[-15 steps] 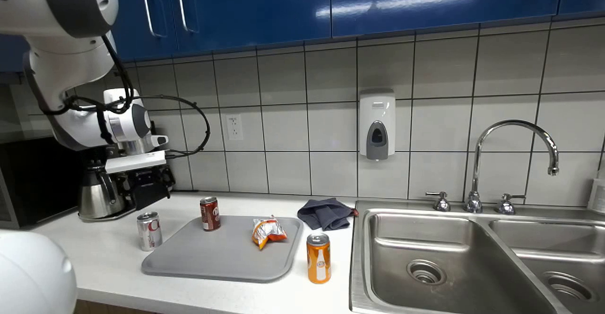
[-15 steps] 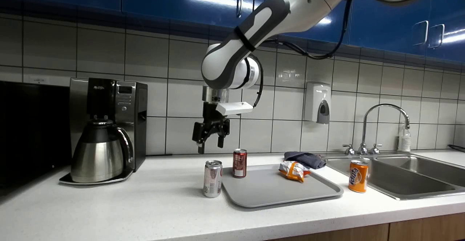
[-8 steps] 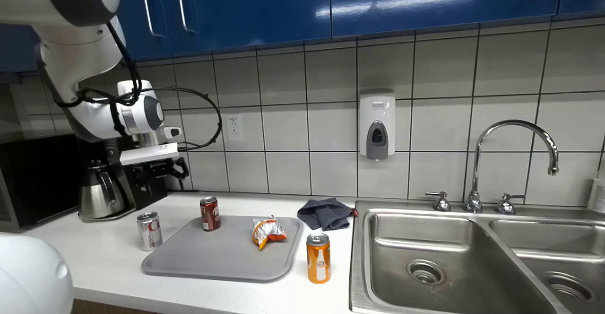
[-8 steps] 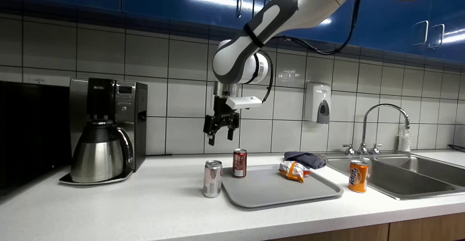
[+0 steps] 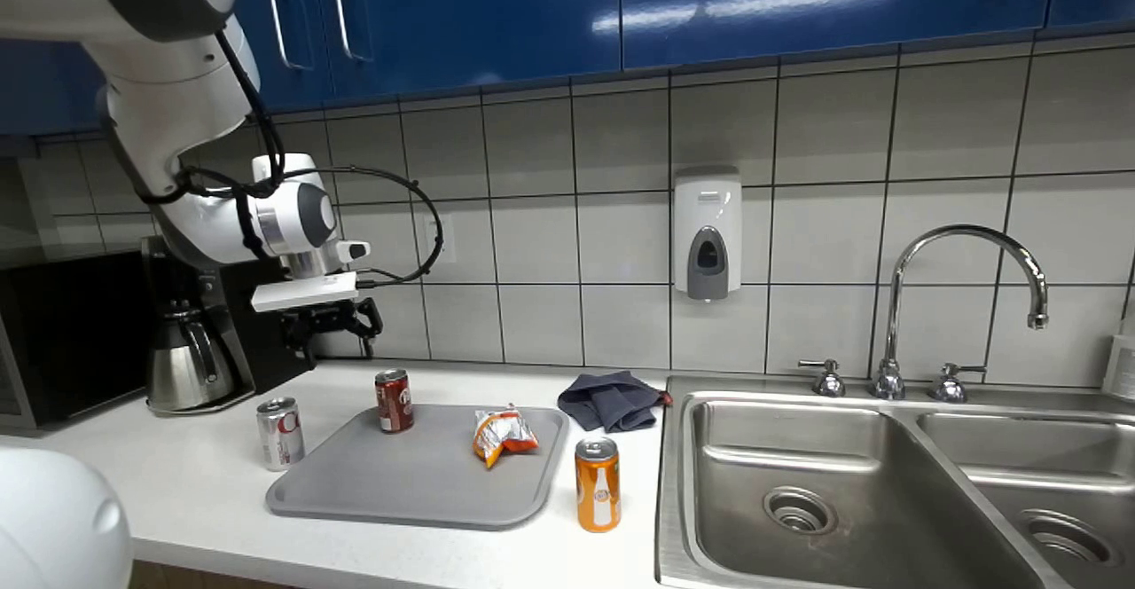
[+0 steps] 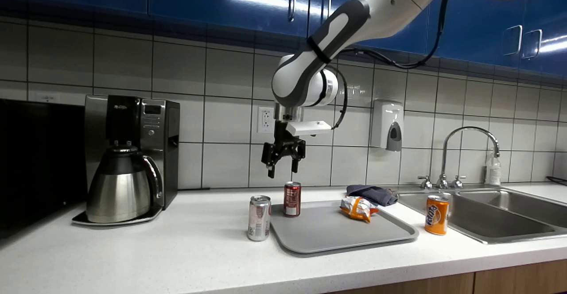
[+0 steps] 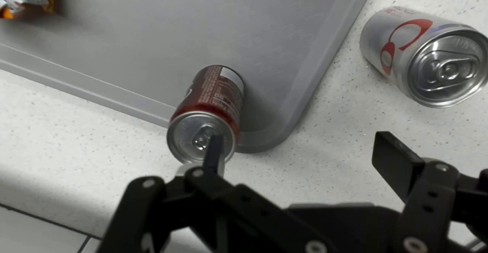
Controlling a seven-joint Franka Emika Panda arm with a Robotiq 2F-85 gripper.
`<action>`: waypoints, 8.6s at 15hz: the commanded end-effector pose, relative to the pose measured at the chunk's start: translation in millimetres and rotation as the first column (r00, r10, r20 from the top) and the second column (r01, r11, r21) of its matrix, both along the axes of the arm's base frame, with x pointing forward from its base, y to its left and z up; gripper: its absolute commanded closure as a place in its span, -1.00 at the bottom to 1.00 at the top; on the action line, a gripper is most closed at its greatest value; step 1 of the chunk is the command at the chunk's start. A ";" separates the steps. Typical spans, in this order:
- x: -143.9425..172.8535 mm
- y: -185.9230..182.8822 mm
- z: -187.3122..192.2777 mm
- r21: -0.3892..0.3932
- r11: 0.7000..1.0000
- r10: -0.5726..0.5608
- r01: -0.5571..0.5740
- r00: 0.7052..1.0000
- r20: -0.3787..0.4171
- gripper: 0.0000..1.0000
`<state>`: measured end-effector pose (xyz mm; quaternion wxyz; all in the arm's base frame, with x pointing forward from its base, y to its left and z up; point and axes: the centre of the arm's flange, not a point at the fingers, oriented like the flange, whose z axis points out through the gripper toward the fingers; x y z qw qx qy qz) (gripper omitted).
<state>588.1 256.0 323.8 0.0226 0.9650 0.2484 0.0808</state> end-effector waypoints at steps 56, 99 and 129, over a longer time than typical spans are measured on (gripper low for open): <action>66.7 -39.9 -92.4 -0.068 0.937 -0.346 0.342 0.935 -0.072 -1.00; 92.7 -57.6 -67.5 -0.031 0.920 -0.390 0.390 0.921 0.002 0.18; 177.0 -66.9 -73.2 -0.043 0.884 -0.463 0.466 0.884 0.063 0.18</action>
